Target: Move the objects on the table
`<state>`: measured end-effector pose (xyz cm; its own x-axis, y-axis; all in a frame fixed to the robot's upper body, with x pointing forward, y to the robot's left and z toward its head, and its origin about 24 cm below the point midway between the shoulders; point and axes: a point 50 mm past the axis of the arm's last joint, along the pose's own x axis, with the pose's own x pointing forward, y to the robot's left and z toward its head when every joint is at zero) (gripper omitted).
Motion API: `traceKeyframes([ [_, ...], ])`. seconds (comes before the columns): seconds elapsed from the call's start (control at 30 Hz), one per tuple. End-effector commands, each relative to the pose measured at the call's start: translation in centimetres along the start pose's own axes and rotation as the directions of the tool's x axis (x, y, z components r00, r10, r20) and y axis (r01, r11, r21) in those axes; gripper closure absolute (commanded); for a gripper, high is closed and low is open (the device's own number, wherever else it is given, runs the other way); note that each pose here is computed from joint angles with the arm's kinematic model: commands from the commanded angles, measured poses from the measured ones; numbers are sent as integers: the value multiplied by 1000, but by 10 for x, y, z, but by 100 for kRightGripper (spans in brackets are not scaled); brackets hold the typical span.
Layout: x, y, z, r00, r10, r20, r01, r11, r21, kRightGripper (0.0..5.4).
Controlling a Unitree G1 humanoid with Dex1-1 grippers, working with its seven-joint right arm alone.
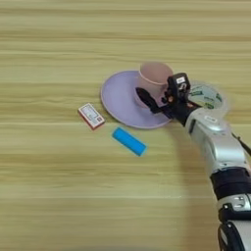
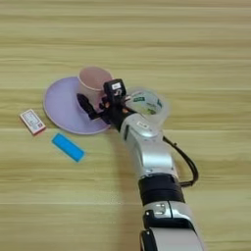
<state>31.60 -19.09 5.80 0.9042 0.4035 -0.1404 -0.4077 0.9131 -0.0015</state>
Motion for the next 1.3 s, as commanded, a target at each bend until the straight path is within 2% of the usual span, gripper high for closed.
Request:
traceKeyframes([
  [0.03, 3, -10, 52, 984, -24, 179, 42, 995, -94, 119],
  [0.3, -6, -18, 65, 973, -55, 223, 81, 991, -111, 119],
  [0.57, -30, -45, 75, 953, -163, 256, 196, 974, -109, 121],
  [0.8, -30, -45, 75, 952, -166, 256, 199, 974, -107, 121],
  [0.87, -53, -76, 70, 923, -301, 240, 330, 939, -95, 121],
  [0.93, -68, -95, 65, 894, -387, 225, 415, 906, -88, 121],
  [1.07, -80, -110, 59, 863, -460, 209, 483, 872, -75, 121],
  [1.3, -91, -123, 50, 822, -535, 194, 555, 829, -66, 121],
])
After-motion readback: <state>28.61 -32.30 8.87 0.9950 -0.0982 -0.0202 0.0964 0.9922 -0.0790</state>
